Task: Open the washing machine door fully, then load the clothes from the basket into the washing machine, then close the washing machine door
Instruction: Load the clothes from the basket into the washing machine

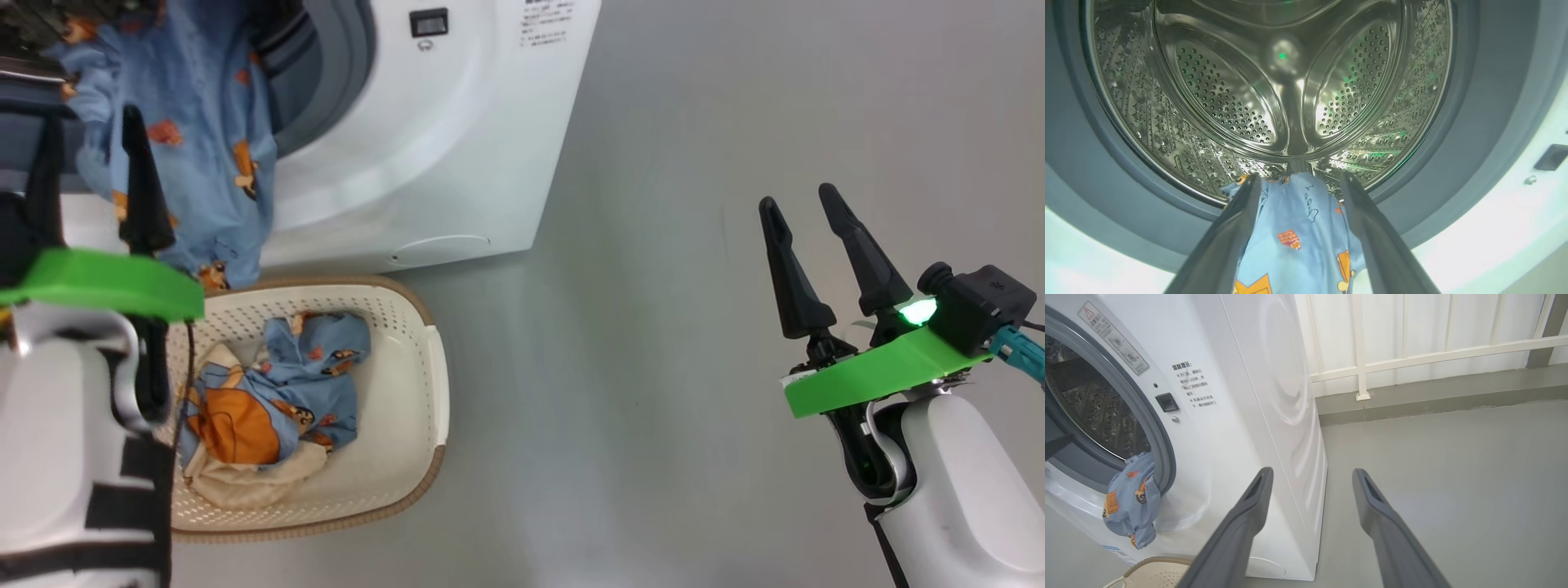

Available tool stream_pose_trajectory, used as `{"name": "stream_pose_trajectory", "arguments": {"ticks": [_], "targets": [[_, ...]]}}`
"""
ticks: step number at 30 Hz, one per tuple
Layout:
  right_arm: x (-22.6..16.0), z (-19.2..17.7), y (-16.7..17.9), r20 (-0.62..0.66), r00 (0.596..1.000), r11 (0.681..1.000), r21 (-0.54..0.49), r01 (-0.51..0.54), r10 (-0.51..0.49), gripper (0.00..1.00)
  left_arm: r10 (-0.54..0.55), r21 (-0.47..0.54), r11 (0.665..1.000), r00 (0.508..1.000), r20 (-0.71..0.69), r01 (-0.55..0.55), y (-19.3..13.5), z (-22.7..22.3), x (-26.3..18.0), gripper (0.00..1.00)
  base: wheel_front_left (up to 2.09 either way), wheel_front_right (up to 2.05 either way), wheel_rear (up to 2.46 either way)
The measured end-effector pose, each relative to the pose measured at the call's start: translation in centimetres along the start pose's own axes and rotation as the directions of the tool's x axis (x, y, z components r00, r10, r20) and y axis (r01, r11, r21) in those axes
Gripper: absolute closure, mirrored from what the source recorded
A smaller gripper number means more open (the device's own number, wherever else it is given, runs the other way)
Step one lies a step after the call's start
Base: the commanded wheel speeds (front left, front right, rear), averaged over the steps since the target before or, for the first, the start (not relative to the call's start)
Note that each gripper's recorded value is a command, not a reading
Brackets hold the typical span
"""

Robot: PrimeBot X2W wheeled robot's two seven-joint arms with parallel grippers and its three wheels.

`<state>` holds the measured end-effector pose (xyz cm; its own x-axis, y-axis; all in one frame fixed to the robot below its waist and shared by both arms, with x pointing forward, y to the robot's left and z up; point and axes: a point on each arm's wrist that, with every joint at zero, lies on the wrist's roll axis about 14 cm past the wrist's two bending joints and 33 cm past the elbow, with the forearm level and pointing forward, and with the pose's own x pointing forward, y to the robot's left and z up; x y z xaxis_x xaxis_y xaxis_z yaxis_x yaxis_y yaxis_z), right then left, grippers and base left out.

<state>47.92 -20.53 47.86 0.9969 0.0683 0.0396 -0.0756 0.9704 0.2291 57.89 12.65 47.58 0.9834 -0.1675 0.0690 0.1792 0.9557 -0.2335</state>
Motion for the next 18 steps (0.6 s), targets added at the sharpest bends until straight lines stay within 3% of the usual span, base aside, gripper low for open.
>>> {"name": "stream_pose_trajectory", "arguments": {"ticks": [18], "targets": [[-0.2, 0.5, -0.2, 0.016, 1.0, 1.0, 0.026, 0.01, -0.01, 0.0, 0.041, -0.038, 0.998, 0.996, -0.073, -0.044, 0.5, -3.2, -7.8, 0.0, 0.0, 0.0, 0.0]]}}
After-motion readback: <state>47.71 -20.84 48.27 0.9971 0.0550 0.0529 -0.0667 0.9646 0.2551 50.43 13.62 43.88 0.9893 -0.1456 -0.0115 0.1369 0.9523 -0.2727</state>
